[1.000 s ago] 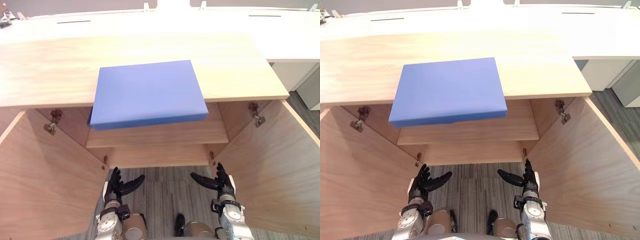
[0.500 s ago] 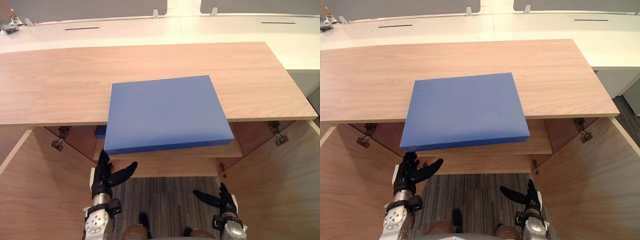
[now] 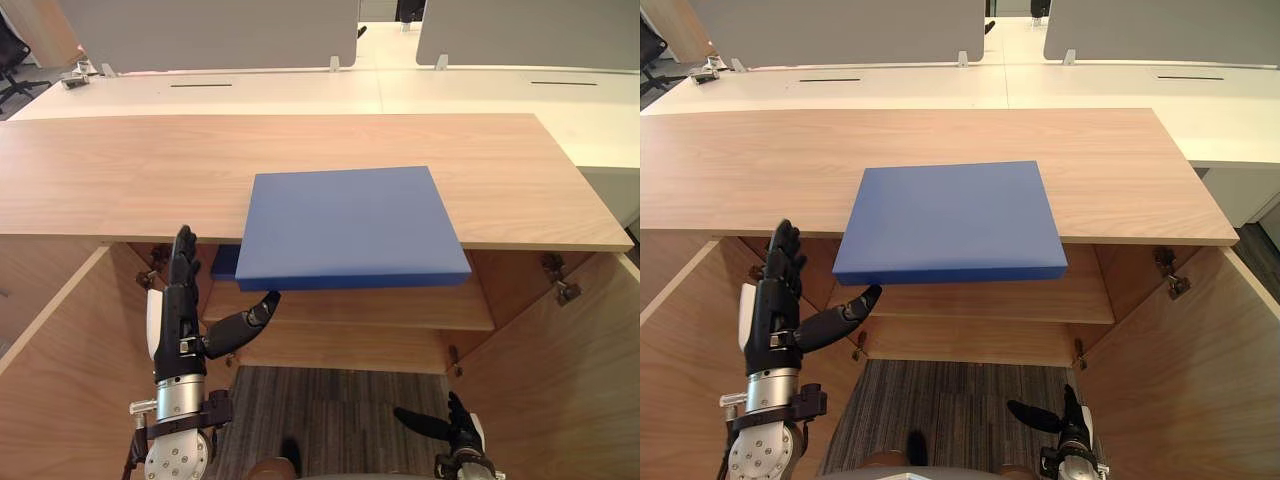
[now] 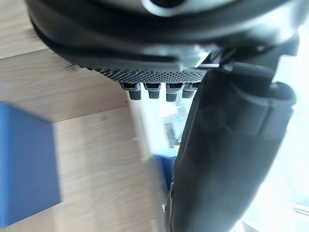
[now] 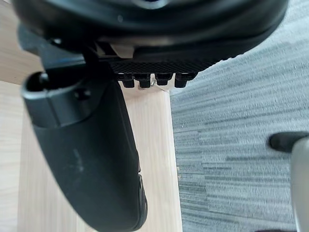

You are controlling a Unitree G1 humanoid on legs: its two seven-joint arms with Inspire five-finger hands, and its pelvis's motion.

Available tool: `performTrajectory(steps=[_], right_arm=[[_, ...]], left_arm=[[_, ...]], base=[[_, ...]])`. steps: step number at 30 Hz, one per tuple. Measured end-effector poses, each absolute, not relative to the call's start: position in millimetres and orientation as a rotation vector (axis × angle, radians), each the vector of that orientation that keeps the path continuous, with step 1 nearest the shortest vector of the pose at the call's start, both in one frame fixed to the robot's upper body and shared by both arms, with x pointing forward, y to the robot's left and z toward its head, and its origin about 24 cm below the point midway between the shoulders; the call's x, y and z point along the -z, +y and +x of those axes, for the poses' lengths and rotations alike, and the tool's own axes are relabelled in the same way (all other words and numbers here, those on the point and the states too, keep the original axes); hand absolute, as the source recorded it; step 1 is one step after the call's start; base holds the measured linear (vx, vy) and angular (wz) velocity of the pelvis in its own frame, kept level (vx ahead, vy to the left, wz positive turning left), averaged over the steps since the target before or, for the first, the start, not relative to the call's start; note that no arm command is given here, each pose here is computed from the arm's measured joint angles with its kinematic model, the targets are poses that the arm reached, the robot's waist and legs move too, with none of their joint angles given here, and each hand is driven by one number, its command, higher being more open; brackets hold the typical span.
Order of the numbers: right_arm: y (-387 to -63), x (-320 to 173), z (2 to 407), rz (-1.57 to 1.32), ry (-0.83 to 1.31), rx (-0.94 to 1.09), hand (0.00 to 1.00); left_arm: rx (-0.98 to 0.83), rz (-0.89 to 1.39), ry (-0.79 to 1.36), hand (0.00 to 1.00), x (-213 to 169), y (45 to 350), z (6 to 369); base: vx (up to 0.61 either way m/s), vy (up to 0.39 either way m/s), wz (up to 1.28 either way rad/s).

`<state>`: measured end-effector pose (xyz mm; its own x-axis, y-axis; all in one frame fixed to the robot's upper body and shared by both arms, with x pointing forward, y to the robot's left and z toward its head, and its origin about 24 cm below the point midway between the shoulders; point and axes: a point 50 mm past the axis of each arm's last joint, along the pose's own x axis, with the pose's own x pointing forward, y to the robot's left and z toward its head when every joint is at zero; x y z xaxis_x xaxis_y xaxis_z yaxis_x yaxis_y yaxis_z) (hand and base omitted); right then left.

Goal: Walk over to the cabinet, pick up the folder, carry it to the office cabinet, place the folder inside the office cabinet, then close the office cabinet door

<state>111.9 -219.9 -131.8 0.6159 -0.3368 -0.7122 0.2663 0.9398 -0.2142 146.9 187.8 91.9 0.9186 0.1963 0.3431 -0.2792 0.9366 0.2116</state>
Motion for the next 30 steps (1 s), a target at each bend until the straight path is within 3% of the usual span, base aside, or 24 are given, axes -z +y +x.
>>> performTrajectory(steps=[8, 13, 22, 30], right_arm=[[-220.7, 128.0, 123.8, -0.11, 0.802, 0.327, 1.0], [-215.8, 129.9, 122.8, -0.114, 0.812, 0.301, 1.0], [-212.0, 138.5, 111.2, -0.145, 0.876, 0.241, 1.0], [-212.9, 138.4, 110.9, -0.146, 0.877, 0.24, 1.0]], left_arm=[[-0.282, 0.485, -0.541, 1.0, -134.4, 192.4, 141.6], [-0.174, 0.534, -0.636, 1.0, -145.5, 181.9, 148.9], [0.251, 0.731, -0.66, 1.0, -120.1, 130.9, 161.6], [0.261, 0.99, -0.63, 1.0, -99.2, 126.7, 176.1]], base=[[-0.02, 0.0, 0.02], [-0.06, 0.007, 0.0], [0.0, -0.002, -0.23], [0.04, -0.007, -0.15]])
